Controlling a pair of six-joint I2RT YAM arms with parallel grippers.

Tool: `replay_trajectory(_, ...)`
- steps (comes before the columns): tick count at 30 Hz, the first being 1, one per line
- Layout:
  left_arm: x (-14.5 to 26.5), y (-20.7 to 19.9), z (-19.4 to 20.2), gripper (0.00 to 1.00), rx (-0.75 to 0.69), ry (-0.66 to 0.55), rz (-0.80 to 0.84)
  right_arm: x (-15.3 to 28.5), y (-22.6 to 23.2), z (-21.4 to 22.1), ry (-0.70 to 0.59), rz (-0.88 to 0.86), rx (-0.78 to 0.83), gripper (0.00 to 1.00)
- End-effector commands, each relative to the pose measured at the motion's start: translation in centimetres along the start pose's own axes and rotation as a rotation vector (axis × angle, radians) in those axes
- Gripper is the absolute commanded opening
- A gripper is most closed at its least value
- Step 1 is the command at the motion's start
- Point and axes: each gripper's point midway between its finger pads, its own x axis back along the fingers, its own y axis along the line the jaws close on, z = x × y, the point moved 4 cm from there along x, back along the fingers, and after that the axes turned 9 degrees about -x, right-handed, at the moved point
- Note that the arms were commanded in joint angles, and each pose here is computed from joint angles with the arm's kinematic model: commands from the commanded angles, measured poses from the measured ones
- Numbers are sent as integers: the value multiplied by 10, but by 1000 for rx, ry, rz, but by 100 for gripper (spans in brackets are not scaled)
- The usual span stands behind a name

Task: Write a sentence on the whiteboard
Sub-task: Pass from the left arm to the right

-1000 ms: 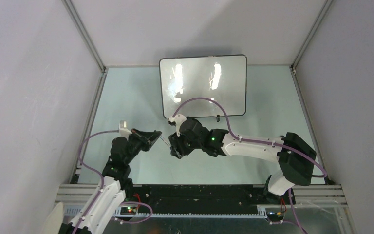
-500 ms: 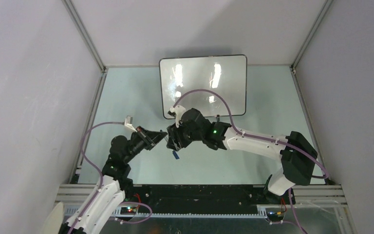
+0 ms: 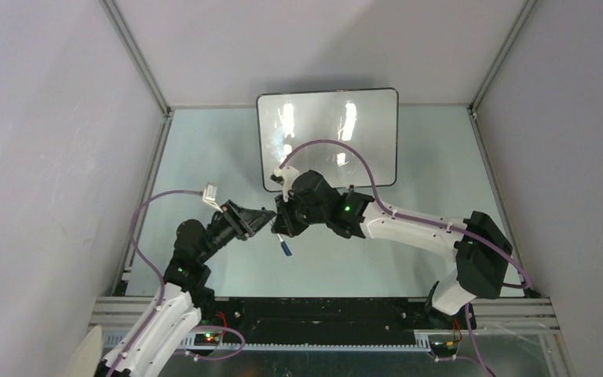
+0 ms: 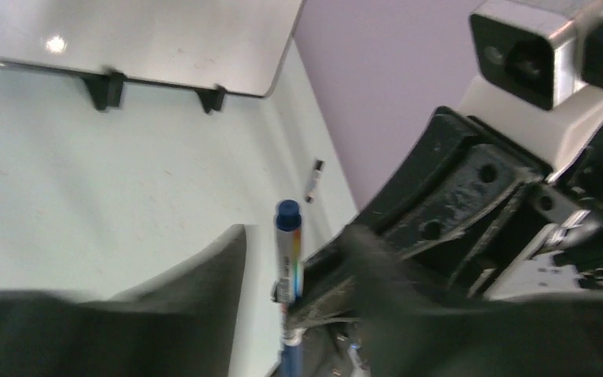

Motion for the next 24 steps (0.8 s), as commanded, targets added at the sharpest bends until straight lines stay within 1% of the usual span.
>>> replay_trajectory(1, 0, -26, -11, 75, -109, -14, 115, 18, -3, -16, -73, 65, -5, 0)
replay_trajectory(2, 1, -24, -11, 89, -113, -13, 109, 23, -9, -20, -95, 86, -23, 0)
replay_trajectory(3, 1, -24, -11, 94, -123, -20, 111, 29, -14, -18, -106, 100, -43, 0)
replay_trajectory(4, 1, -23, -10, 98, -129, -29, 117, 33, -21, -23, -136, 116, -60, 0)
replay_trajectory(5, 2, -23, -11, 99, -135, -43, 120, 39, -28, -19, -149, 124, -86, 0)
replay_trajectory(6, 2, -21, -10, 99, -144, -58, 134, 44, -34, -26, -189, 123, -105, 0)
replay_trajectory(7, 2, -22, -9, 99, -153, -71, 149, 51, -39, -22, -206, 121, -133, 0)
replay_trajectory(8, 2, -23, -9, 100, -173, -99, 179, 57, -44, -31, -252, 105, -151, 0)
replay_trajectory(9, 1, -23, -7, 99, -189, -112, 189, 65, -48, -28, -272, 94, -173, 0)
replay_trajectory(10, 2, -23, -5, 99, -209, -133, 207, 70, -51, -37, -313, 74, -184, 0)
replay_trajectory(11, -1, -23, -2, 99, -242, -142, 207, 77, -53, -36, -333, 63, -195, 0)
replay_trajectory(12, -2, -22, -1, 100, -293, -155, 208, 82, -52, -47, -383, 37, -192, 0)
replay_trajectory(13, -4, -24, 3, 99, -307, -155, 204, 87, -51, -49, -405, 24, -189, 0)
replay_trajectory(14, -6, -24, 2, 99, -356, -175, 202, 90, -49, -55, -430, 1, -180, 0)
replay_trajectory(15, -8, -27, 8, 98, -370, -167, 210, 93, -46, -59, -447, -16, -172, 0)
replay_trajectory(18, -12, -38, 9, 96, -439, -188, 251, 96, -33, -67, -472, -86, -151, 0)
replay_trajectory(21, -19, -45, 14, 95, -467, -157, 280, 90, -22, -64, -453, -131, -115, 0)
replay_trajectory(22, -23, -42, 20, 93, -471, -124, 271, 87, -20, -63, -447, -139, -101, 0)
replay_trajectory(23, -25, -42, 20, 91, -474, -117, 270, 85, -15, -61, -442, -152, -74, 0)
replay_trajectory(24, -29, -36, 24, 87, -475, -101, 248, 83, -14, -60, -439, -153, -60, 0)
